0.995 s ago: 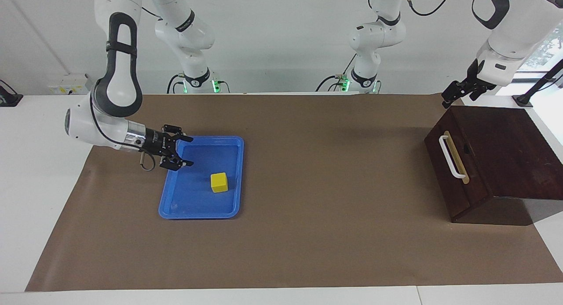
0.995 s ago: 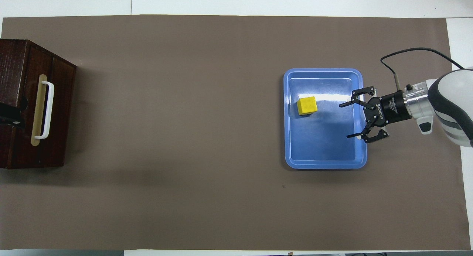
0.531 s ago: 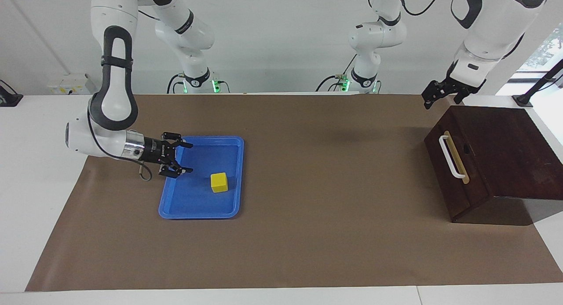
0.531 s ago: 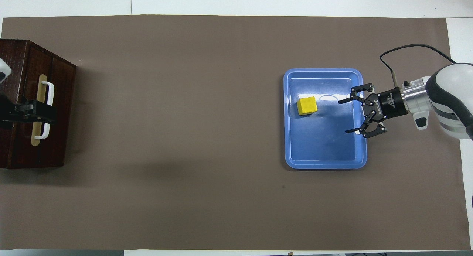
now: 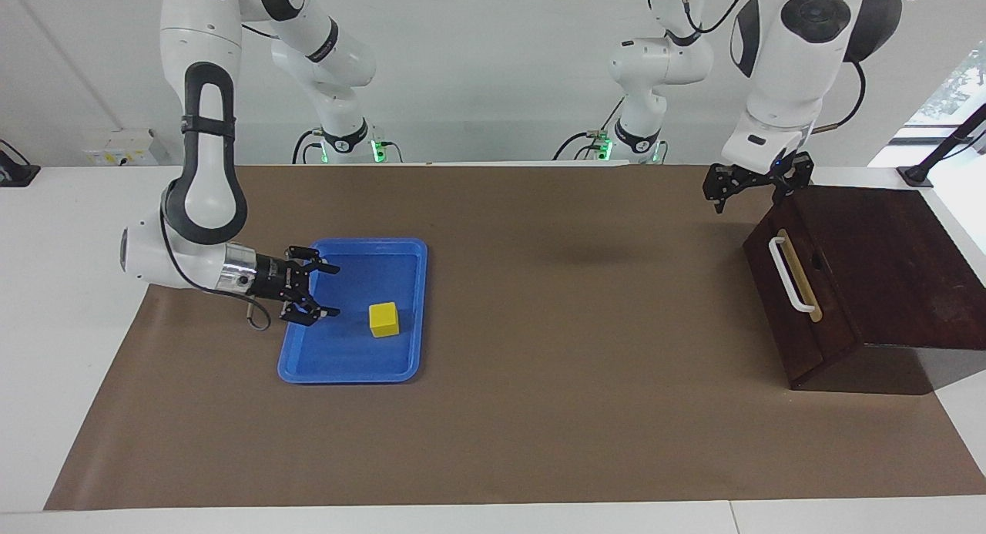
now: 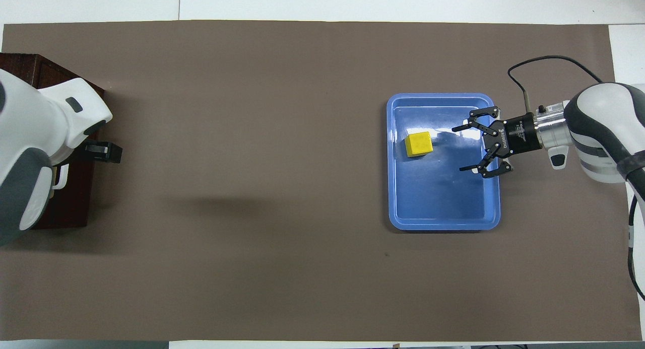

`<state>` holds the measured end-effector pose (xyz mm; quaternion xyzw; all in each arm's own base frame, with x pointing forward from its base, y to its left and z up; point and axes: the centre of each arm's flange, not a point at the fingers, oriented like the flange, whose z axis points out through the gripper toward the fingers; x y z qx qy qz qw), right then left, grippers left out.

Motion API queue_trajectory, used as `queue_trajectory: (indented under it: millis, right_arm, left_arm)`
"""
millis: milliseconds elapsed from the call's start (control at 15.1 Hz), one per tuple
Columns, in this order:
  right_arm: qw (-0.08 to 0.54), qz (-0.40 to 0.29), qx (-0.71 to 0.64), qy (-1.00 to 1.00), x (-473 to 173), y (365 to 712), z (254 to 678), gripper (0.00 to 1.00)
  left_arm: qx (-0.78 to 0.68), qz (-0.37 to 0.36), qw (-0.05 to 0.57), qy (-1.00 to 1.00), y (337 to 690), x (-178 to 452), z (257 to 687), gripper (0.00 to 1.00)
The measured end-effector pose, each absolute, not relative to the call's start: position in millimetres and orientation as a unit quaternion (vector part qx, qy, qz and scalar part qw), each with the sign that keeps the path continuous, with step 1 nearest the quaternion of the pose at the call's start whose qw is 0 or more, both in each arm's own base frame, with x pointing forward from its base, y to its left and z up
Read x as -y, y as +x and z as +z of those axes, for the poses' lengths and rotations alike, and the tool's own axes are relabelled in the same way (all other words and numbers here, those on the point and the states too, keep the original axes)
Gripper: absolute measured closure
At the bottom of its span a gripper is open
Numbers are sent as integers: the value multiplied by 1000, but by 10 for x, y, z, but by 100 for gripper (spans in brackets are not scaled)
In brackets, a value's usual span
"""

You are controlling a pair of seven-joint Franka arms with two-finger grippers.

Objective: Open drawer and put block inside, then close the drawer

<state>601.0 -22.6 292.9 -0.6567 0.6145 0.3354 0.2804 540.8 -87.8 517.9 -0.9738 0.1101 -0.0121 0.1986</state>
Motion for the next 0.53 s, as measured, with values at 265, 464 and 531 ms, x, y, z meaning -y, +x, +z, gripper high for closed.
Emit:
queue_trajectory:
  millis: [265, 464, 531]
  right_arm:
    - [290, 325, -619, -654, 57, 6084, 2830, 0]
    - [290, 324, -617, -656, -145, 6120, 2719, 0]
    - [289, 324, -614, -660, -217, 6128, 2685, 0]
  left_arm:
    - [-134, -16, 227, -965, 5613, 848, 4786, 0]
    - [-131, -25, 243, -961, 5717, 789, 4462, 0]
    - [-129, -28, 244, -961, 5753, 744, 4398, 0]
